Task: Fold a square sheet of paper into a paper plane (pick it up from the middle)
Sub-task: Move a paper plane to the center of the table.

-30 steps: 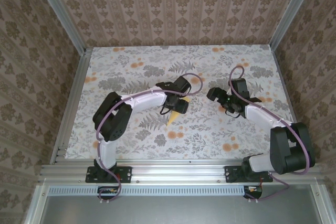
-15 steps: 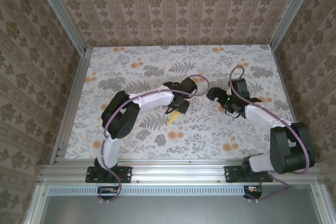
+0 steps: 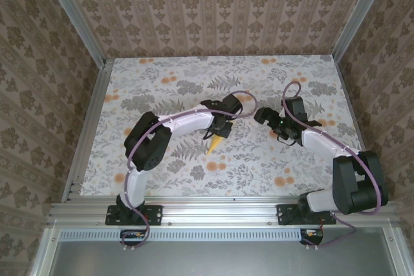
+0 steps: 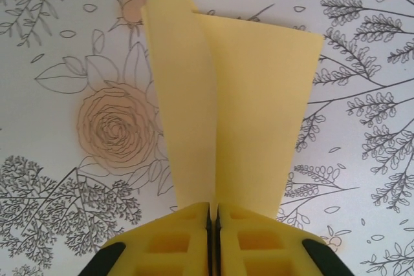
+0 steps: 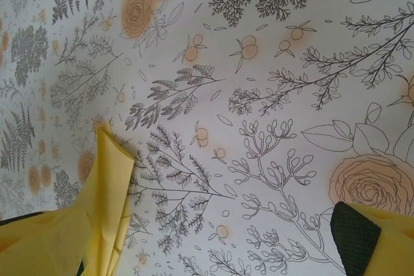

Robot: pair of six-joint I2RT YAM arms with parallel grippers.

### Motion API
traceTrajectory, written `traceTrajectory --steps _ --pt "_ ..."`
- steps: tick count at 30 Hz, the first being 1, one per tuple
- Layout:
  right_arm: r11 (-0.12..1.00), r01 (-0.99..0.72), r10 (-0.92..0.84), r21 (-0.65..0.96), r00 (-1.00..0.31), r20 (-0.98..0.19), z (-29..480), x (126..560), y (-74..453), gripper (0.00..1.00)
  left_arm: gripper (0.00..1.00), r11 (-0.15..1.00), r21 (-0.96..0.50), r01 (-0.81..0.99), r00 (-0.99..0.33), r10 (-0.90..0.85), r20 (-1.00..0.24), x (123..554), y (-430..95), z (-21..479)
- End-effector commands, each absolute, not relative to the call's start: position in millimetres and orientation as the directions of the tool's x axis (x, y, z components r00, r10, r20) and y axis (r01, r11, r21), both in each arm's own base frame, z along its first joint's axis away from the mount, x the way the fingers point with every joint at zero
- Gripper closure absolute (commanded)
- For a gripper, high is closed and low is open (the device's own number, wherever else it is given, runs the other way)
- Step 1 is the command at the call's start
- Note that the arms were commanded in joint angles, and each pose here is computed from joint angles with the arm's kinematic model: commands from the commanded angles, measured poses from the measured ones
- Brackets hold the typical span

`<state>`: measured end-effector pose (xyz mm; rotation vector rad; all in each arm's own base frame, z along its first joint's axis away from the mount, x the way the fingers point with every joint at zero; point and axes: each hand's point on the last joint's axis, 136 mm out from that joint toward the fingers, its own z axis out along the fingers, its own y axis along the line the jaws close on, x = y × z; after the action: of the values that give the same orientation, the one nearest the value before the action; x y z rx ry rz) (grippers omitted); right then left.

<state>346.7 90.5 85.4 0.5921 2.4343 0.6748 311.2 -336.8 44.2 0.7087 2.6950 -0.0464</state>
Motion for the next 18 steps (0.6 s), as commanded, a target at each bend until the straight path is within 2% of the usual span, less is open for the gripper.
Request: traceTrajectory --steps 1,5,13,18 --pt "0.770 0.240 0.522 0.591 -0.770 -0.367 85 346 98 0.02 0.90 0.912 -0.043 0.409 -0.849 0.363 -0.384 317 -328 67" --pt "0.771 0.215 0.503 0.599 -0.783 -0.366 86 344 110 0.02 0.91 0.925 -0.214 0.313 -0.899 0.216 -0.382 320 -317 67" --pt "0.777 0.159 0.430 0.609 -0.841 -0.329 75 333 158 0.03 0.91 0.819 -0.566 0.095 -0.946 -0.102 -0.306 327 -301 65" --pt "0.825 0.088 0.313 0.558 -0.894 -0.321 67 322 204 0.00 0.91 0.774 -0.633 -0.016 -0.937 -0.233 -0.260 328 -288 53"
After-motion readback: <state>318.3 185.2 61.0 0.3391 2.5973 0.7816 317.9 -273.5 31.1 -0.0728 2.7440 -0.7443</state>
